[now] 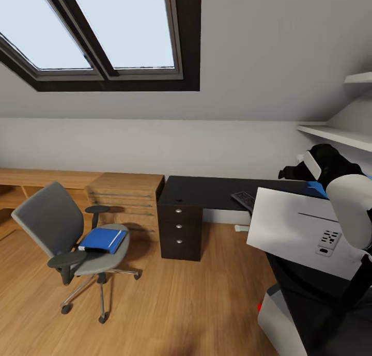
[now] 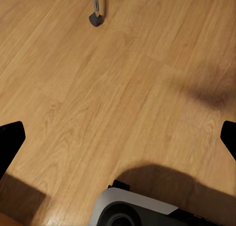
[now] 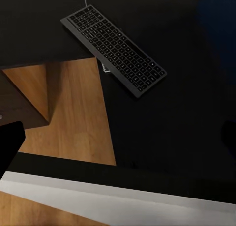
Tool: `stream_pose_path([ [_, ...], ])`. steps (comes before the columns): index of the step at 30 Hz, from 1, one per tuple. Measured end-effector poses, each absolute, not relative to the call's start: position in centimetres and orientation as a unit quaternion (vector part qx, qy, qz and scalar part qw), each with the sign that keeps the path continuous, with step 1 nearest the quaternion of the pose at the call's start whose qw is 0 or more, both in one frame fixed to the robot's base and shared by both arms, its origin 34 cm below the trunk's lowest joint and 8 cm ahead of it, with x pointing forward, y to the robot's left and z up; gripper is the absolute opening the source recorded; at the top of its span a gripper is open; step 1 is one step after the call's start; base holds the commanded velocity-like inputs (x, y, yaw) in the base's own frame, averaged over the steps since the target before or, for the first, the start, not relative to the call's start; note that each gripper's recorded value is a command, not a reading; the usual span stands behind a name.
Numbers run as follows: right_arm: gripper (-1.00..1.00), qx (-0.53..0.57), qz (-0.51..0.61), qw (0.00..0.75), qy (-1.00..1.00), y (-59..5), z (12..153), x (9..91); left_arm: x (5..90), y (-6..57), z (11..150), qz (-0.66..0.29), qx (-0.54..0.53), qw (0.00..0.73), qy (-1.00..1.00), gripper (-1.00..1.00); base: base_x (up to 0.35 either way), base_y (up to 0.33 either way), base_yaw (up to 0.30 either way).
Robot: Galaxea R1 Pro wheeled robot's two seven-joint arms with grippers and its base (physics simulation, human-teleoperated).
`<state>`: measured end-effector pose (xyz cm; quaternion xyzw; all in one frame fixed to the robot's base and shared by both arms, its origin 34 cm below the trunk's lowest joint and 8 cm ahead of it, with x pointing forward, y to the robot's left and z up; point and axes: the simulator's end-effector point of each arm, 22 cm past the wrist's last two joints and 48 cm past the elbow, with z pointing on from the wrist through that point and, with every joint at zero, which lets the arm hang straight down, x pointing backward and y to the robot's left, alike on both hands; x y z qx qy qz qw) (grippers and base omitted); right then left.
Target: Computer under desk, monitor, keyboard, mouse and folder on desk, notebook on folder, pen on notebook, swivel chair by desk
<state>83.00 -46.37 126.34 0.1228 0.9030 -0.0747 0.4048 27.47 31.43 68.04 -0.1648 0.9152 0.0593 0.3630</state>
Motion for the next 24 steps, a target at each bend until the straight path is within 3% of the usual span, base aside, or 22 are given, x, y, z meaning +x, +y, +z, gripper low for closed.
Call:
stream_pose_path([
  [24, 1.00, 0.128, -0.079, 0.404, 0.902, -47.4, 126.4, 82.7, 27.5, 31.3, 68.0, 0.057, -0.163, 0.363, 0.916, 1.00, 0.009, 0.004, 0.000],
])
